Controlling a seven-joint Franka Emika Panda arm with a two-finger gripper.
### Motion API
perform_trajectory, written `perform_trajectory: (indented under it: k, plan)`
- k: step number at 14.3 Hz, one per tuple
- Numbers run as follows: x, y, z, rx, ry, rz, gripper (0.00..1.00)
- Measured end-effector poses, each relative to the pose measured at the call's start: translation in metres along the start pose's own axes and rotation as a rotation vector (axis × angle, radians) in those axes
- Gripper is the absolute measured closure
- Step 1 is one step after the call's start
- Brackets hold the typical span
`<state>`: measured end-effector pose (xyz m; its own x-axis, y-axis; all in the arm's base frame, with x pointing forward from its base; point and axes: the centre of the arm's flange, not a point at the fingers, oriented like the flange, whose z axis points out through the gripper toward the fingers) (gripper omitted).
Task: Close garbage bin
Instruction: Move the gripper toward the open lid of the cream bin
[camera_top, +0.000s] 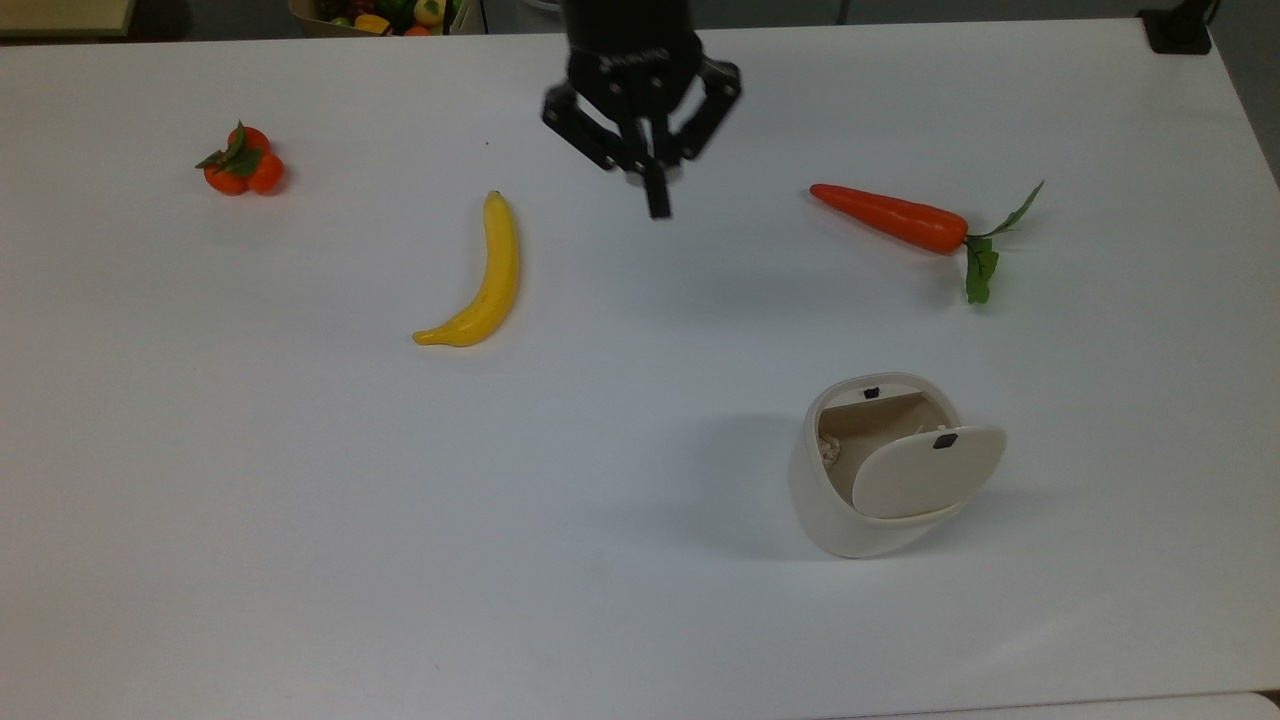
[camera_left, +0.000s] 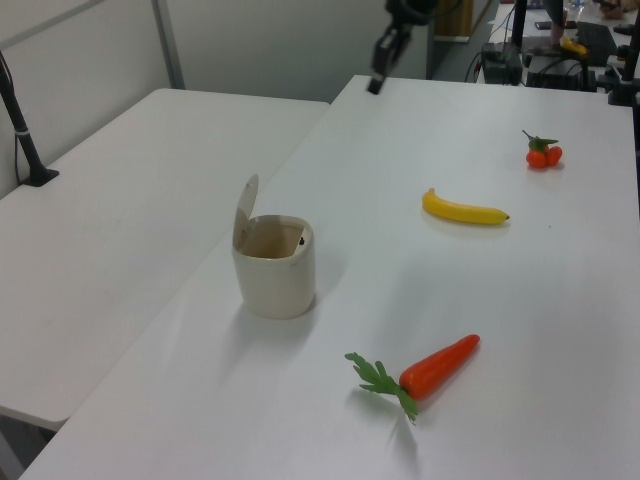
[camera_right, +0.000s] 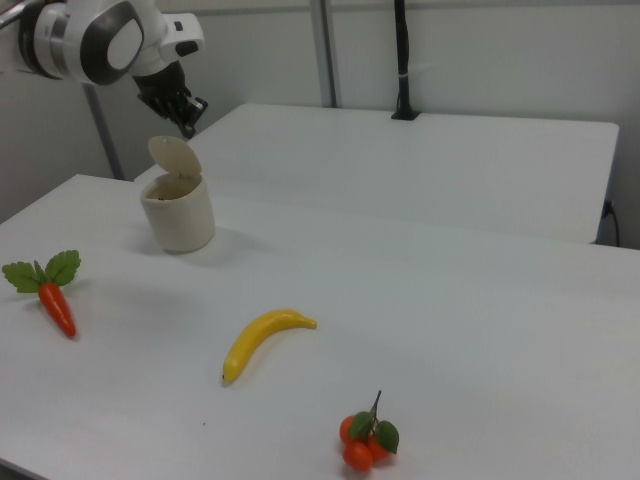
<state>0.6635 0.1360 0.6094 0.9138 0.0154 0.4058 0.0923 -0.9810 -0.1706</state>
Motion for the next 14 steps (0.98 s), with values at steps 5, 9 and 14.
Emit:
perform_trajectory:
  k: [5, 9, 14]
  plan:
    - [0.017, -0.048, 0.037, 0.060, 0.198, 0.039, 0.99]
    - [0.021, -0.070, 0.058, 0.096, 0.299, 0.049, 0.99]
    - [0.016, -0.103, 0.099, 0.139, 0.370, 0.044, 0.99]
